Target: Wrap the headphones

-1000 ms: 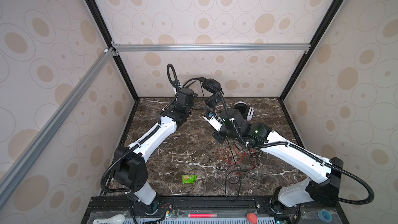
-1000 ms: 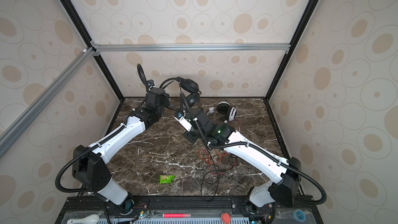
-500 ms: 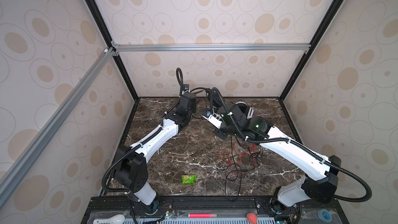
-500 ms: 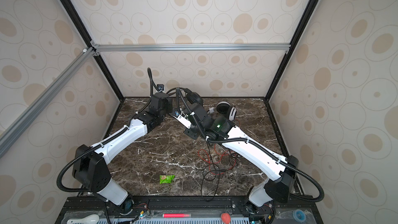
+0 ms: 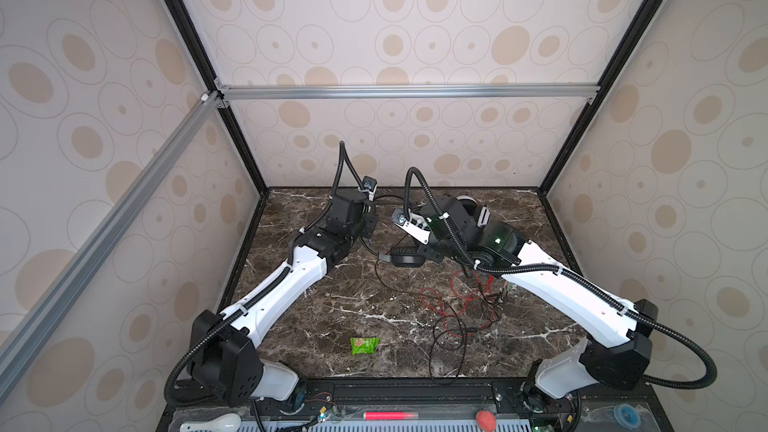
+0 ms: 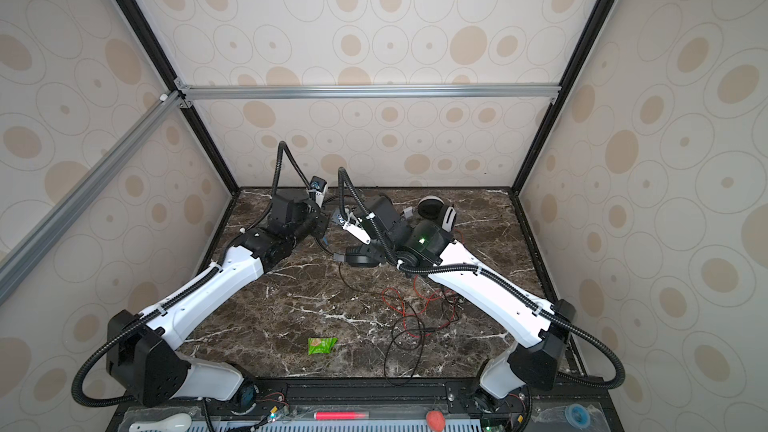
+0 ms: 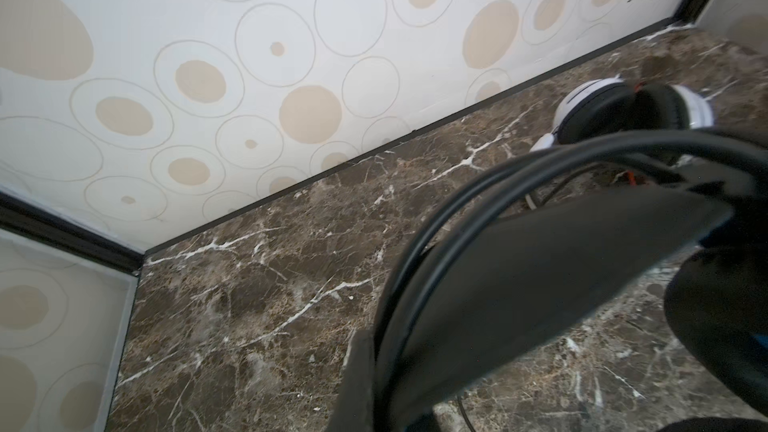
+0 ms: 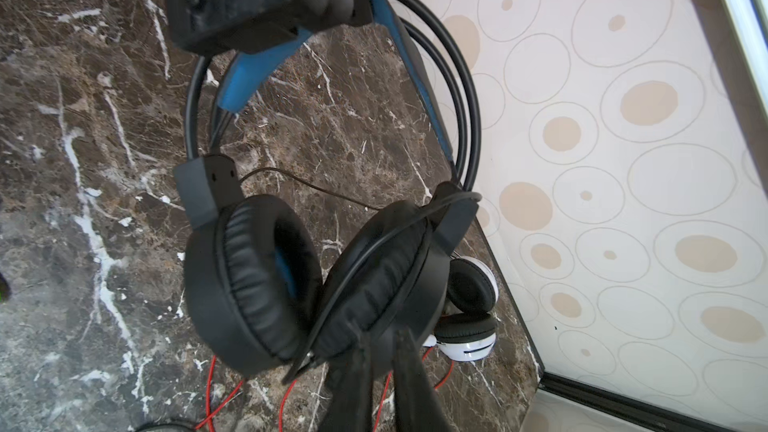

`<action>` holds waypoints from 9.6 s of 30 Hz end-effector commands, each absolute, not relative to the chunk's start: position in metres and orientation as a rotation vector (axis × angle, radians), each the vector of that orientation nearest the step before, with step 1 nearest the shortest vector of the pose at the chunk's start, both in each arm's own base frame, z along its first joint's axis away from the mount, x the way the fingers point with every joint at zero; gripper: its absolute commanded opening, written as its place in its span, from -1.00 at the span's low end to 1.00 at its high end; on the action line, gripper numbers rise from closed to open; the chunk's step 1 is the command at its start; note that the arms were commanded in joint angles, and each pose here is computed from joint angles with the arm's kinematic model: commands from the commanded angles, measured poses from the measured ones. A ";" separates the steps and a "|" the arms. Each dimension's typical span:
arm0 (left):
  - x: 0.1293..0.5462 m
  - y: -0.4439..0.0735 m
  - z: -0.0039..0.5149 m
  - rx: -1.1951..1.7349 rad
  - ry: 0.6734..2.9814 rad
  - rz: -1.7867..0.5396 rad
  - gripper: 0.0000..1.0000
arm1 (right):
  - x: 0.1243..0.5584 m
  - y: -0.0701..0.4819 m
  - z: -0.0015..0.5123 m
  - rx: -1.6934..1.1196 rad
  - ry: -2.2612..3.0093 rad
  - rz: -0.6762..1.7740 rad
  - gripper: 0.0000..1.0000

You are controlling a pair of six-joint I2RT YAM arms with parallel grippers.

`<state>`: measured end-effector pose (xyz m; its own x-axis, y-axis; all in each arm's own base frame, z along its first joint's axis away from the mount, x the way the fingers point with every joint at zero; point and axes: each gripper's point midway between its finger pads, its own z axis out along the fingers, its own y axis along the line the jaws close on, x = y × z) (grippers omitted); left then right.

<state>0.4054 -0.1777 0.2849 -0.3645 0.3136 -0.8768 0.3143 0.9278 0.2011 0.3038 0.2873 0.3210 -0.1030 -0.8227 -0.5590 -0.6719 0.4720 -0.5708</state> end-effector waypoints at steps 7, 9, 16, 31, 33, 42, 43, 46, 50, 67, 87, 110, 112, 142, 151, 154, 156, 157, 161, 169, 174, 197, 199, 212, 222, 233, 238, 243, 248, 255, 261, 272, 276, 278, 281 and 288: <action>0.399 -0.177 0.333 0.331 1.923 -0.264 -1.00 | 0.287 0.269 0.372 -0.970 1.789 0.088 0.16; 0.399 -0.179 0.338 0.308 1.933 -0.342 -1.00 | 0.289 0.252 0.384 -0.867 1.795 0.156 0.33; 0.393 -0.183 0.373 0.209 1.910 -0.585 -1.00 | 0.298 0.185 0.397 -0.558 1.819 0.352 0.62; 0.378 -0.181 0.484 0.075 1.777 -0.740 -1.00 | 0.344 0.200 0.339 -0.382 1.806 0.686 0.77; 0.377 -0.181 0.494 0.057 1.771 -0.764 -1.00 | 0.356 0.209 0.331 -0.377 1.799 0.729 0.77; 0.373 -0.197 0.521 0.035 1.749 -0.872 -1.00 | 0.405 0.251 0.321 -0.411 1.734 0.879 0.76; 0.374 -0.198 0.521 0.032 1.753 -0.878 -1.00 | 0.411 0.256 0.320 -0.412 1.726 0.897 0.76; 0.375 -0.202 0.523 0.027 1.752 -0.895 -1.00 | 0.423 0.268 0.320 -0.415 1.707 0.967 0.75; 0.377 -0.204 0.525 0.018 1.749 -0.904 -1.00 | 0.432 0.275 0.314 -0.398 1.699 1.007 0.75; 0.386 -0.221 0.527 0.020 1.746 -0.975 -1.00 | 0.460 0.288 0.262 -0.339 1.779 1.049 0.68; 0.402 -0.210 0.536 -0.124 1.691 -0.968 -1.00 | 0.430 0.315 0.165 -0.338 1.961 1.173 -0.50; 0.474 -0.138 0.485 -0.493 1.558 -0.454 -1.00 | 0.277 0.299 0.198 -0.830 2.127 0.595 -1.00; 0.477 -0.134 0.478 -0.511 1.552 -0.426 -1.00 | 0.268 0.301 0.206 -0.871 2.116 0.576 -1.00; 0.426 -0.169 0.337 0.361 1.797 0.264 -1.00 | 0.292 0.289 0.312 -1.219 1.921 0.043 -1.00; 0.382 -0.182 0.303 0.628 1.892 0.135 -1.00 | 0.321 0.271 0.317 -1.254 1.907 -0.185 -0.97; 0.371 -0.189 0.299 0.689 1.901 0.075 -1.00 | 0.329 0.269 0.320 -1.233 1.914 -0.182 -0.95; 0.366 -0.194 0.298 0.711 1.897 0.031 -1.00 | 0.333 0.270 0.322 -1.216 1.922 -0.156 -0.94; 0.364 -0.197 0.298 0.724 1.897 0.011 -1.00 | 0.335 0.270 0.321 -1.211 1.928 -0.148 -0.94; 0.358 -0.205 0.296 0.760 1.910 -0.053 -1.00 | 0.341 0.270 0.318 -1.209 1.937 -0.157 -0.93; 0.350 -0.205 0.304 0.774 1.895 -0.080 -1.00 | 0.352 0.250 0.315 -1.142 1.982 -0.139 -0.90; 0.347 -0.209 0.315 0.770 1.870 -0.118 -1.00 | 0.358 0.239 0.306 -1.112 2.015 -0.114 -0.84; 0.321 -0.234 0.444 0.616 1.630 -0.502 -1.00 | 0.392 0.211 0.320 -0.631 1.988 0.362 -0.73; 0.317 -0.235 0.458 0.605 1.602 -0.534 -1.00 | 0.396 0.210 0.322 -0.586 1.979 0.407 -0.73; 0.302 -0.242 0.536 0.542 1.430 -0.700 -1.00 | 0.415 0.227 0.312 -0.457 1.949 0.601 -0.73; 0.299 -0.243 0.577 0.454 1.317 -0.826 -1.00 | 0.418 0.243 0.288 -0.403 1.959 0.751 -0.74; 0.300 -0.240 0.605 0.389 1.283 -0.872 -1.00 | 0.410 0.250 0.245 -0.397 2.033 0.808 -0.75; 0.309 -0.237 0.609 0.322 1.307 -0.897 -1.00 | 0.406 0.255 0.228 -0.395 2.061 0.841 -0.76; 0.305 -0.236 0.616 0.306 1.289 -0.936 -1.00 | 0.407 0.259 0.218 -0.383 2.067 0.877 -0.76; 0.304 -0.234 0.619 0.285 1.280 -0.964 -1.00 | 0.410 0.263 0.211 -0.367 2.073 0.903 -0.79; 0.308 -0.228 0.619 0.223 1.274 -0.983 -1.00 | 0.406 0.264 0.206 -0.357 2.082 0.929 -0.96; 0.323 -0.210 0.621 0.077 1.256 -0.936 -1.00 | 0.390 0.264 0.195 -0.396 2.126 0.891 -1.00; 0.369 -0.167 0.596 -0.251 1.278 -0.711 -1.00 | 0.345 0.263 0.184 -0.524 2.197 0.721 -1.00; 0.386 -0.162 0.581 -0.314 1.304 -0.637 -1.00 | 0.328 0.266 0.186 -0.587 2.202 0.663 -1.00; 0.395 -0.162 0.573 -0.340 1.315 -0.613 -1.00 | 0.318 0.269 0.187 -0.630 2.205 0.630 -1.00; 0.408 -0.165 0.561 -0.360 1.341 -0.577 -1.00 | 0.304 0.274 0.191 -0.692 2.202 0.584 -1.00; 0.437 -0.164 0.526 -0.386 1.411 -0.425 -1.00 | 0.271 0.295 0.207 -0.840 2.158 0.536 -1.00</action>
<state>0.4422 -0.1849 0.4879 -0.0218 -0.4308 -0.9022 0.0804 0.8987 -0.4311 0.2787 0.2959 0.1931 -0.5472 -0.3566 -0.7573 -0.6914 0.7025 0.1688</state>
